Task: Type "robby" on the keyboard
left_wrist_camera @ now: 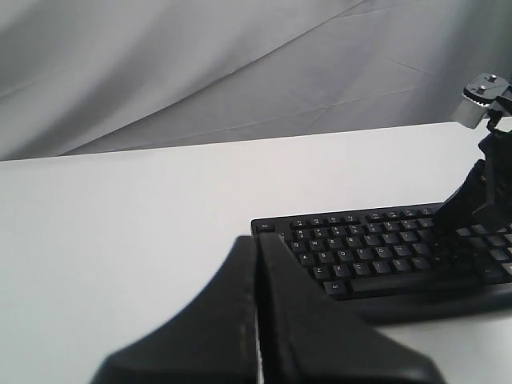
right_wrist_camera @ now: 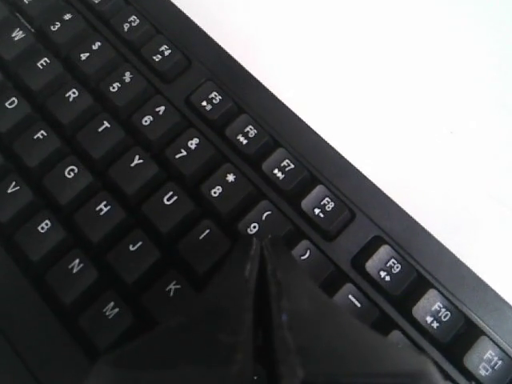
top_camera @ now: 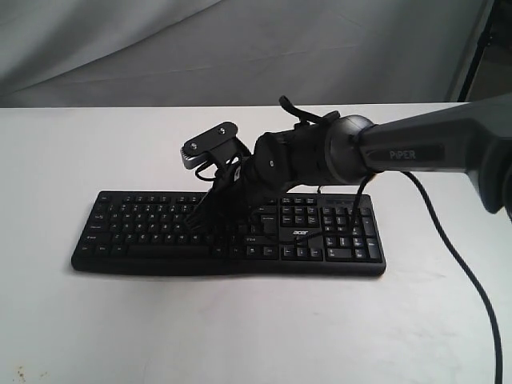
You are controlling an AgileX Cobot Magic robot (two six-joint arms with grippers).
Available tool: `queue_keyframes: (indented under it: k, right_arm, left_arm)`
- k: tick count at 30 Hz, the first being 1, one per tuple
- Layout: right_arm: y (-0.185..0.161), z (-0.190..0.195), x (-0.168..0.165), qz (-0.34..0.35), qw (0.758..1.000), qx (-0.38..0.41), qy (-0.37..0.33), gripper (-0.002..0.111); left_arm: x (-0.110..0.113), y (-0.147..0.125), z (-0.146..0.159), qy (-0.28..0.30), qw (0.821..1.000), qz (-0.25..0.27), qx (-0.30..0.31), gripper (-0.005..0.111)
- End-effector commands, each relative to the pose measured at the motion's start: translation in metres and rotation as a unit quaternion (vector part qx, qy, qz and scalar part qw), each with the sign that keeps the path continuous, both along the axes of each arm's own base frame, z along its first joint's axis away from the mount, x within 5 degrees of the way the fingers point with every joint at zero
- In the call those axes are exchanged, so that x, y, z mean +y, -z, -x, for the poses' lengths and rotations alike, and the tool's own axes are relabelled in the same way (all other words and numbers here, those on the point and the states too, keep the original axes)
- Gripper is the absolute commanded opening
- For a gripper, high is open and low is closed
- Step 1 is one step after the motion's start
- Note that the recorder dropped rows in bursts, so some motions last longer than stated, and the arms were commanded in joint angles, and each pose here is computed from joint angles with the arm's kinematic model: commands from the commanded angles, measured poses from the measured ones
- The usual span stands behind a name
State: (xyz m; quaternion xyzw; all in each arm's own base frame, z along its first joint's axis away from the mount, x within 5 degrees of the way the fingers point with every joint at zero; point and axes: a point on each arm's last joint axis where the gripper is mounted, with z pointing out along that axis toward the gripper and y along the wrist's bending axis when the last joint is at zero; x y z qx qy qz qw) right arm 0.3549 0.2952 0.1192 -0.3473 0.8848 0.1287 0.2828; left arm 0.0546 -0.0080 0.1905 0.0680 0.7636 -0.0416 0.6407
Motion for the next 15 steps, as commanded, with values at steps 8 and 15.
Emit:
queue_keyframes:
  k: [8,15]
  right_arm:
    - [-0.001,-0.002,-0.001,0.003,1.0,-0.001,-0.003,0.0]
    - [-0.038,0.018,0.016,-0.005,0.998,-0.03,-0.048,0.0]
  left_arm:
    - [0.0,0.001,0.0,0.003,1.0,0.0,-0.003,0.0]
    - [0.0,0.001,0.0,0.003,1.0,0.0,-0.003,0.0]
